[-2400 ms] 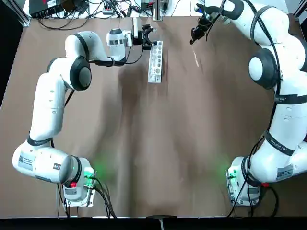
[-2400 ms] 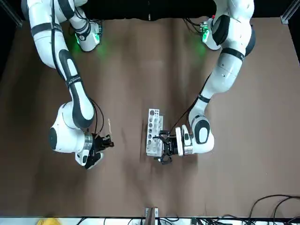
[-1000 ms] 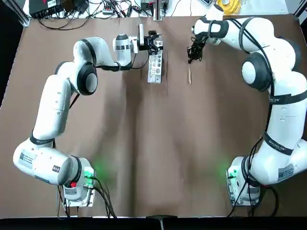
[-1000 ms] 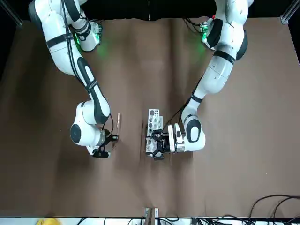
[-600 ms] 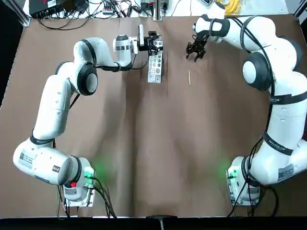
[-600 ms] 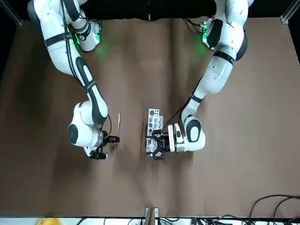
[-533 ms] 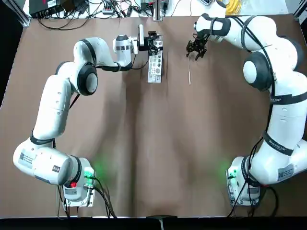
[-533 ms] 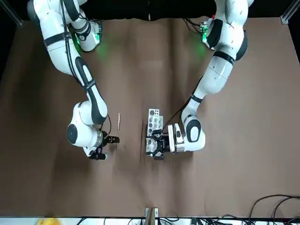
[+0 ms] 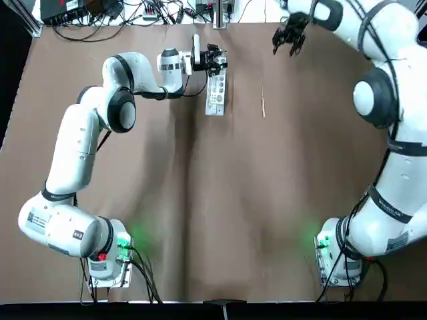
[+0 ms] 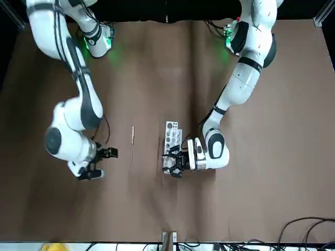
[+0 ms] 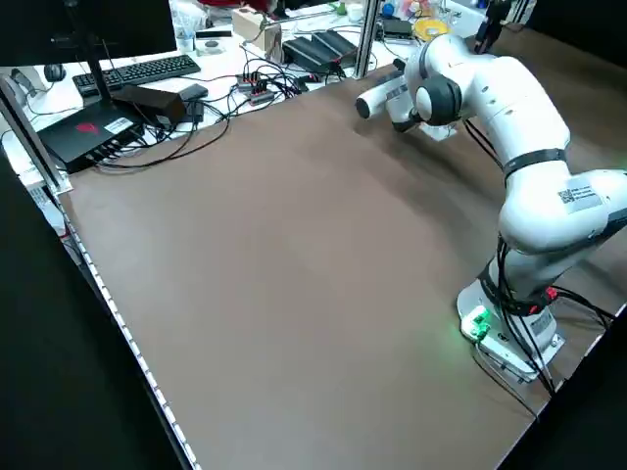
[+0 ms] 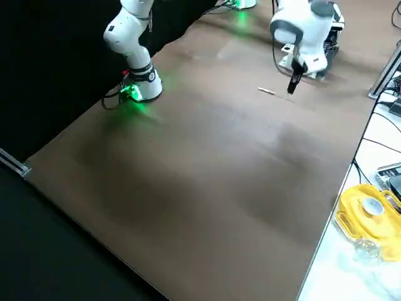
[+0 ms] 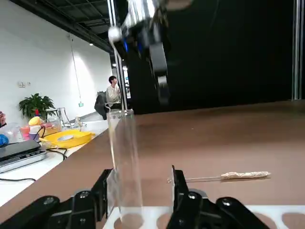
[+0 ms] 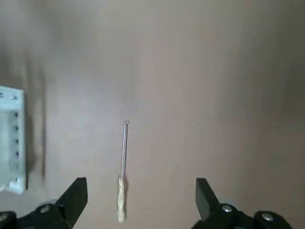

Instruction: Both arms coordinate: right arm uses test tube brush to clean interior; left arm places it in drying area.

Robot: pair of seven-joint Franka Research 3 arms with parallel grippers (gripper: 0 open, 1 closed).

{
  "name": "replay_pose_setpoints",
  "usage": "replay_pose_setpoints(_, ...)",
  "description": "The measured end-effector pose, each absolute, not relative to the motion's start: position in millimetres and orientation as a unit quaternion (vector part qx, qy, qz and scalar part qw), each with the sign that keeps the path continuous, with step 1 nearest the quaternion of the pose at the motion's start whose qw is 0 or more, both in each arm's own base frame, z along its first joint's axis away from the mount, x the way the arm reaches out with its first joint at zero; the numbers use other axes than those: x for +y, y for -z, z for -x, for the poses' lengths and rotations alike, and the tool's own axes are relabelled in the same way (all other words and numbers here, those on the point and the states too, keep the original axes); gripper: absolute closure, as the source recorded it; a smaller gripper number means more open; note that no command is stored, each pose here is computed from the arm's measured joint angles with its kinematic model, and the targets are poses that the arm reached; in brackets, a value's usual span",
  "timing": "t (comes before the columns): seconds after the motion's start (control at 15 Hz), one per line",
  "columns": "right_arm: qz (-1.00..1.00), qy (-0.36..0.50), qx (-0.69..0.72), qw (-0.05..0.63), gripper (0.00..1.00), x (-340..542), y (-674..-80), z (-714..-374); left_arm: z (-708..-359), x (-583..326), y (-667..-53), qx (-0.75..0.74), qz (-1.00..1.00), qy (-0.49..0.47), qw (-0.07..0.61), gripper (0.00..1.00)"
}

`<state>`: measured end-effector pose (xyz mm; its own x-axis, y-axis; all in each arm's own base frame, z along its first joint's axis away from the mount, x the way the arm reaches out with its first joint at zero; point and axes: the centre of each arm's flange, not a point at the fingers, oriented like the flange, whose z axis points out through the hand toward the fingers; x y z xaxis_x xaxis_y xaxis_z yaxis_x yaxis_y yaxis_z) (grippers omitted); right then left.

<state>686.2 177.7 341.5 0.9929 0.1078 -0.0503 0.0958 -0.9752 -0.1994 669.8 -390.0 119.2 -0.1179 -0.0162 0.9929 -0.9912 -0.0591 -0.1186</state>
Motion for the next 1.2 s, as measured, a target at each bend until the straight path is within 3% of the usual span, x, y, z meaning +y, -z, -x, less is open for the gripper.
replay_pose_setpoints(0.53,0.996,-0.028,-0.057,0.065,0.0,125,-507,-644,-672,-387,-119,-0.517,-0.488,-0.541,0.448,0.44)
replay_pose_setpoints(0.8,0.996,-0.058,-0.044,0.054,0.0,90,-555,-618,-674,-386,-120,-0.515,-0.489,-0.543,0.447,0.45)
replay_pose_setpoints(1.2,0.997,-0.028,-0.021,0.066,0.0,47,-628,-574,-675,-385,-121,-0.511,-0.491,-0.546,0.447,0.5)
